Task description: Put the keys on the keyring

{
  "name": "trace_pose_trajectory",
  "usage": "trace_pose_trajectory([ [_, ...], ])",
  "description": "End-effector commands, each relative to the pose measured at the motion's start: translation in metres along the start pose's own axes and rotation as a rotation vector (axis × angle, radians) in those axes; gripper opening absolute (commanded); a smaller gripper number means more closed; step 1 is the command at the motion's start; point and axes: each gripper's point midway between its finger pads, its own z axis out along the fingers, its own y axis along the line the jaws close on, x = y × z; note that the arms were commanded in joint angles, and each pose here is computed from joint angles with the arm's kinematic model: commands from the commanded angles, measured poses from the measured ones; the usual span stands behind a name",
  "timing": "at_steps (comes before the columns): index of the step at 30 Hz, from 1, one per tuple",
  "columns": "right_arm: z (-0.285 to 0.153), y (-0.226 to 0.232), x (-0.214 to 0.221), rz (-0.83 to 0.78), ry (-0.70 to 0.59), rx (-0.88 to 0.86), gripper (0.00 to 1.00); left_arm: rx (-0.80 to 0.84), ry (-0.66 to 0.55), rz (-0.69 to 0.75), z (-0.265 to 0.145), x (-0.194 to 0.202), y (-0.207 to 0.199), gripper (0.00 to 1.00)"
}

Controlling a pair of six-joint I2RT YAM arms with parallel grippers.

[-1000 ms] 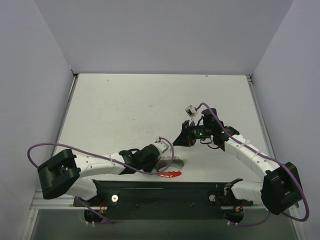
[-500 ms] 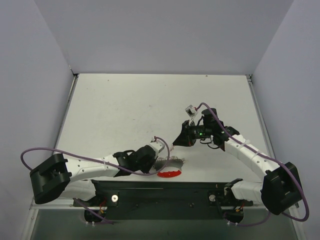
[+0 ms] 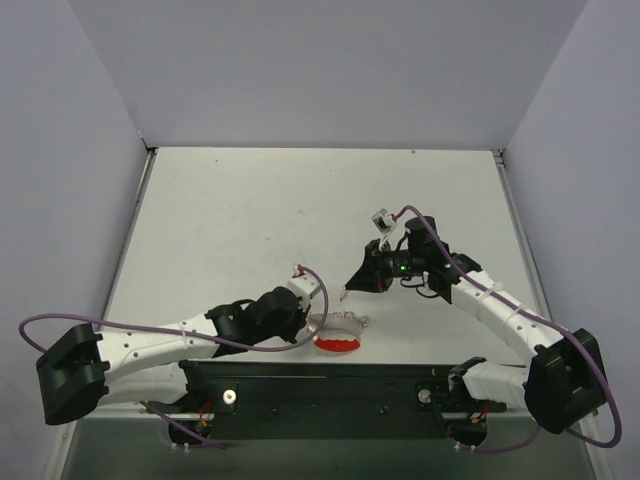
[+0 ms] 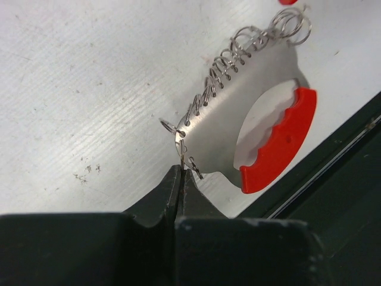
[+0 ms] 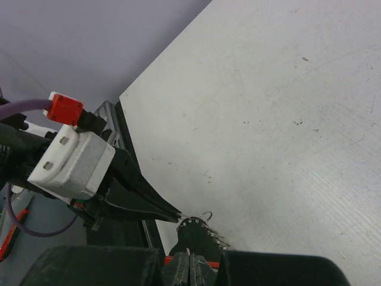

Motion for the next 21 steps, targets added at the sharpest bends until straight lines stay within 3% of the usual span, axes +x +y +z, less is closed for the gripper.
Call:
trace_pose_trajectory([
  [1,-0.011,0.023,-0.021,-0.084,-0.065,-0.055,0.00,0.043,-0.189,-0.036,-0.023,-0.061,-0.010,0.00],
  [11,-0.036,0.064,-0.058,-0.172,-0.160,-0.115,0.00,0.220,-0.471,0.062,-0.068,-0.135,-0.038,0.00],
  [21,-0.047,0.081,-0.065,-0.228,-0.170,-0.136,0.00,0.338,-0.665,0.235,-0.101,-0.171,-0.061,0.00],
])
